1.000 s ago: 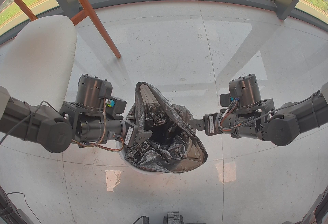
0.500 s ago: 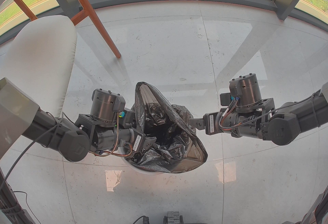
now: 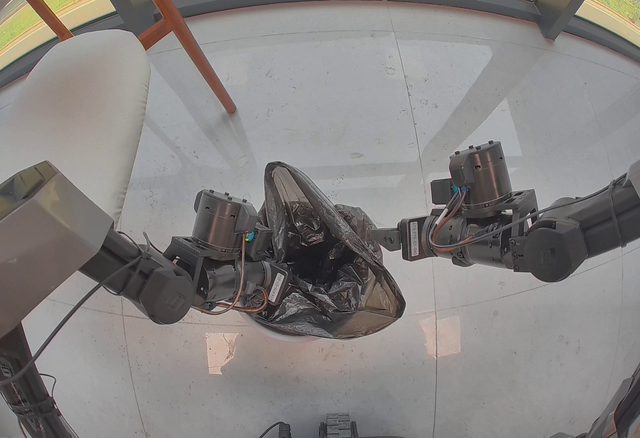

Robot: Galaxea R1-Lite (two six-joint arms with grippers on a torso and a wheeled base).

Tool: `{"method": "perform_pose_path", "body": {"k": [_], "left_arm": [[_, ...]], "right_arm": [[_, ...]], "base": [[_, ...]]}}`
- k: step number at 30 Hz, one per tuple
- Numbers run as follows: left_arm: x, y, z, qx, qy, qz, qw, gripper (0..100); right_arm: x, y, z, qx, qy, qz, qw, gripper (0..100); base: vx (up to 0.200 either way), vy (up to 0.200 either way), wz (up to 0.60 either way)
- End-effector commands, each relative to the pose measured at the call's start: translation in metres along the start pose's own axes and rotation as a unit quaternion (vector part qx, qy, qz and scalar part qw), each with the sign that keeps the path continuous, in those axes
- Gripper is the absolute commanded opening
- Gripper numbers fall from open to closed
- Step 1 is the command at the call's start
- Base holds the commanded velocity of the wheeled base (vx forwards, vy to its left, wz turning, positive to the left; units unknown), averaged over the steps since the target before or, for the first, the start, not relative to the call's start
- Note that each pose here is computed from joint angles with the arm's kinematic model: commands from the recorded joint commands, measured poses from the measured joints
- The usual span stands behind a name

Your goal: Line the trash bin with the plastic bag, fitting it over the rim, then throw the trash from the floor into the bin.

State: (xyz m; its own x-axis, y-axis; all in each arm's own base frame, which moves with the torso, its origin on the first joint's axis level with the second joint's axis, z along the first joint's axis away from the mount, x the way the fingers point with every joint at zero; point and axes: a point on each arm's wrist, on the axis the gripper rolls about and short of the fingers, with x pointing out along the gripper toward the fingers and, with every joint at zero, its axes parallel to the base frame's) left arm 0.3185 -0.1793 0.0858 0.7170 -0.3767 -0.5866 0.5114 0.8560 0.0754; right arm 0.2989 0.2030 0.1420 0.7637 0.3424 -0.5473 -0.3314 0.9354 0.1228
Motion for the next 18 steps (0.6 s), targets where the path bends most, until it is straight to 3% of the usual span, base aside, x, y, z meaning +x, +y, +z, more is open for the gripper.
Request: {"method": "perform_pose_path", "body": {"k": [1, 8, 15, 18], "left_arm": [[0.006, 0.000, -0.005, 0.000, 0.009, -0.001, 1.0000, 0], [0.002, 0.001, 0.001, -0.003, -0.001, 0.002, 1.0000, 0], [-0.007, 0.001, 0.008, -0.005, -0.016, -0.001, 0.9999, 0], [-0.010, 0.001, 0.008, -0.006, -0.018, 0.000, 0.9998, 0]], "right_arm": [[0.000, 0.000, 0.000, -0.001, 0.000, 0.000, 1.0000, 100], [0.010, 0.008, 0.000, -0.018, 0.002, 0.008, 0.9998, 100], [0.039, 0.022, 0.000, -0.084, 0.004, 0.016, 0.9963, 100], [0.040, 0.027, 0.001, -0.090, 0.001, 0.023, 0.9956, 100]], "base": [[0.000, 0.000, 0.00], [0.000, 0.000, 0.00], [0.000, 0.000, 0.00], [0.000, 0.000, 0.00]]}}
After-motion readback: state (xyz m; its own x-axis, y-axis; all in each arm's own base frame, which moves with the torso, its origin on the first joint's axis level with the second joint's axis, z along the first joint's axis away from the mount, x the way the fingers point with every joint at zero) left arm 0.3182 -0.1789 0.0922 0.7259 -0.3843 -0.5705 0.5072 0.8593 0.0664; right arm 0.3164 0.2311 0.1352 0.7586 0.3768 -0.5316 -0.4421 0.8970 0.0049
